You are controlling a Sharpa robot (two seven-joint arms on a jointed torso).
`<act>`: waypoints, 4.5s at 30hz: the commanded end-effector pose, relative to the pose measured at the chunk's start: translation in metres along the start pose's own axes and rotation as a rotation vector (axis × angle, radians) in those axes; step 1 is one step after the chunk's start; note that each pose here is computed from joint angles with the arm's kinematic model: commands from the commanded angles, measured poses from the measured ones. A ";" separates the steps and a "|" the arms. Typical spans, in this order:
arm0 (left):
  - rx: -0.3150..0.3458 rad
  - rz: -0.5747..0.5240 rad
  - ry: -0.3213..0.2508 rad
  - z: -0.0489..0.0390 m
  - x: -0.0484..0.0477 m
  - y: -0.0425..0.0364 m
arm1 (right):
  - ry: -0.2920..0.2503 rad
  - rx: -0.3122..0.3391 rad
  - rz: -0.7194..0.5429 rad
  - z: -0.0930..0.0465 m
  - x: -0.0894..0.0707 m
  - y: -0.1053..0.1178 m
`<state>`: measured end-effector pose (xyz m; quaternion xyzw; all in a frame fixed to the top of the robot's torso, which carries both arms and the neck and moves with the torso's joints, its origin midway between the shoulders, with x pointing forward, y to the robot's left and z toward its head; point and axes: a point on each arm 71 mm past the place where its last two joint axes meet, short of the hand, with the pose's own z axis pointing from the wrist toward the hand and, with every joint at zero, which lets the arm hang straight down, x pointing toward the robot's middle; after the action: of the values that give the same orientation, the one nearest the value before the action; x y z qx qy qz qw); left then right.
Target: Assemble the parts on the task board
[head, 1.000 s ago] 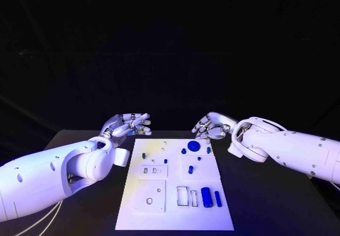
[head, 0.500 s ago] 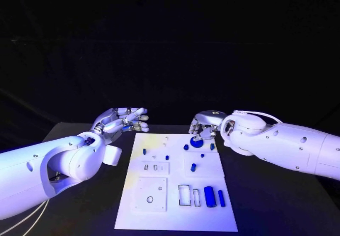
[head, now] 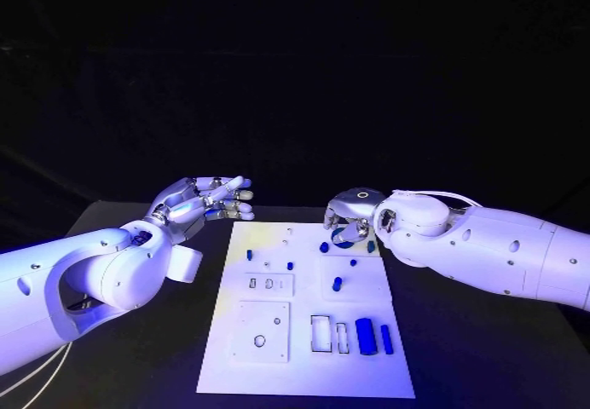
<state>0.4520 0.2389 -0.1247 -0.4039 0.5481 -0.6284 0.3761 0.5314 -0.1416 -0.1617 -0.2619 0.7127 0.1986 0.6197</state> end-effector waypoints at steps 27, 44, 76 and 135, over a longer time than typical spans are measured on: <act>0.021 -0.012 0.039 -0.0003 0.0084 -0.0107 | 0.039 -0.022 -0.047 0.008 0.012 0.014; 0.022 -0.011 0.042 0.0002 0.0092 -0.0120 | 0.052 -0.018 -0.048 0.010 0.014 0.014; 0.016 -0.009 0.040 0.0010 0.0084 -0.0122 | 0.052 -0.014 -0.040 0.011 0.021 0.012; 0.009 -0.035 0.023 0.0047 0.0059 -0.0149 | -0.192 0.012 0.011 0.047 -0.011 0.036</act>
<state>0.4543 0.2360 -0.1107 -0.4102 0.5430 -0.6340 0.3674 0.5459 -0.0821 -0.1588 -0.2336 0.6470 0.2274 0.6893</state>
